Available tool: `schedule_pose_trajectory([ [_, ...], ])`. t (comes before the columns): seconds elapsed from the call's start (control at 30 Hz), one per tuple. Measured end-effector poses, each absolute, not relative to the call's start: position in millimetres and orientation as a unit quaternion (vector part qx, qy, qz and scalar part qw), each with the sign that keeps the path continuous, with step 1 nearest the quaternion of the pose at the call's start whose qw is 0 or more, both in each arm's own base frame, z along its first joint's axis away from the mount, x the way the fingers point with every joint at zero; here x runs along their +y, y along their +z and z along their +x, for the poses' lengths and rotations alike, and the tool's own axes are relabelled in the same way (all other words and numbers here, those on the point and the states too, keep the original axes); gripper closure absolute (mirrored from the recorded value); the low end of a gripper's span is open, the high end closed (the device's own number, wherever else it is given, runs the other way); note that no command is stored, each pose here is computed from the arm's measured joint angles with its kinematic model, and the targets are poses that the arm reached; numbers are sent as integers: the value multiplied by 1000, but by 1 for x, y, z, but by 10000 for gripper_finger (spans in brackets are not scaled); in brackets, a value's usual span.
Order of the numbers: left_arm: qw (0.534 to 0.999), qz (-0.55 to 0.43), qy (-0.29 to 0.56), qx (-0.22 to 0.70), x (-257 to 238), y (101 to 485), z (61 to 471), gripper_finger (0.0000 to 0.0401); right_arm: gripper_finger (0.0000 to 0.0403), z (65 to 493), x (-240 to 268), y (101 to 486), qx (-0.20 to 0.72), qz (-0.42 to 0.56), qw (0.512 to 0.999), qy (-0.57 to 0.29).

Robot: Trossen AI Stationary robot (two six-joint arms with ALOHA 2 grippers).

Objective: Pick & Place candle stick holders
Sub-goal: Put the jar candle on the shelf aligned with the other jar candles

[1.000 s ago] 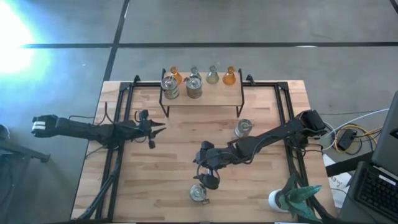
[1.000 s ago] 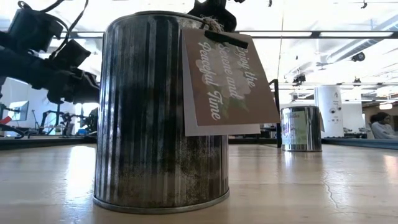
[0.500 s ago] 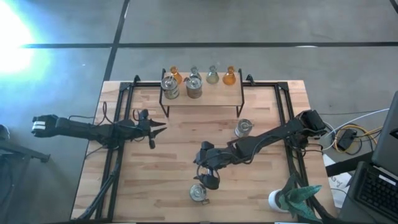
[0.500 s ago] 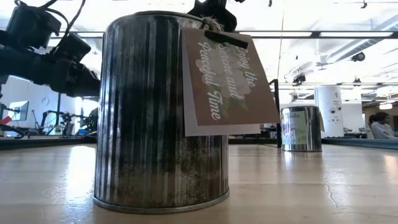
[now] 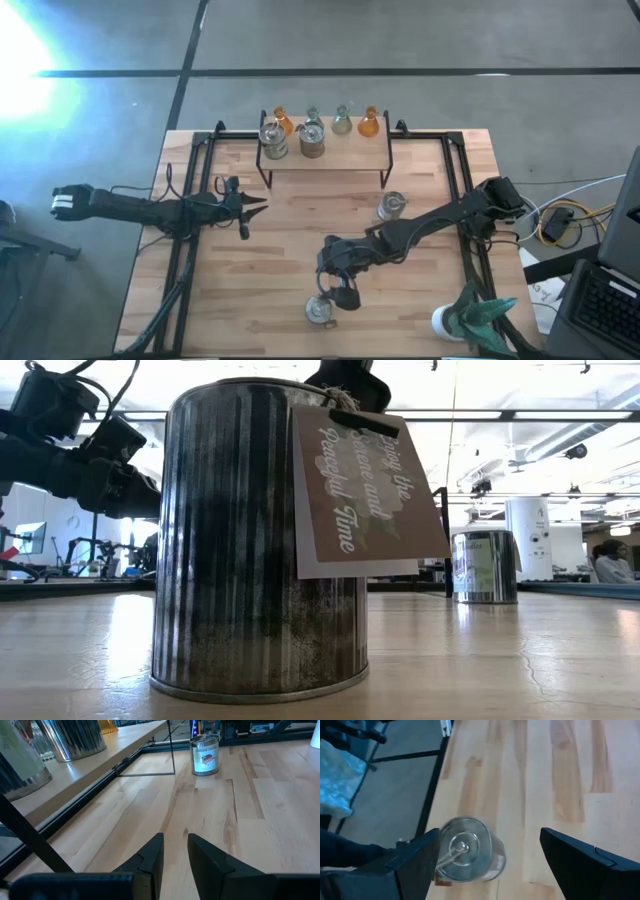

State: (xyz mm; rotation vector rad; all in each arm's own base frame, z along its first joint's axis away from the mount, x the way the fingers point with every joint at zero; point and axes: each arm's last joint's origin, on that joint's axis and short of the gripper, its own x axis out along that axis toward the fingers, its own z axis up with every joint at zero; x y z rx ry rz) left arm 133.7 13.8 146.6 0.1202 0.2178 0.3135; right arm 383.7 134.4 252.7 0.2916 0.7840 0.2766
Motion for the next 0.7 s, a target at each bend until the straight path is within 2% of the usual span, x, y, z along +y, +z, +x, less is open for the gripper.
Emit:
schedule_pose_trajectory([
  [0.27, 980, 60, 156, 108, 14, 147, 134, 309, 10, 385, 145, 243, 390, 141, 895, 164],
  [0.47, 980, 60, 156, 108, 14, 147, 134, 309, 7, 387, 155, 220, 423, 133, 882, 161],
  [0.7, 980, 60, 156, 109, 14, 146, 134, 309, 3, 385, 169, 229, 406, 115, 895, 143],
])
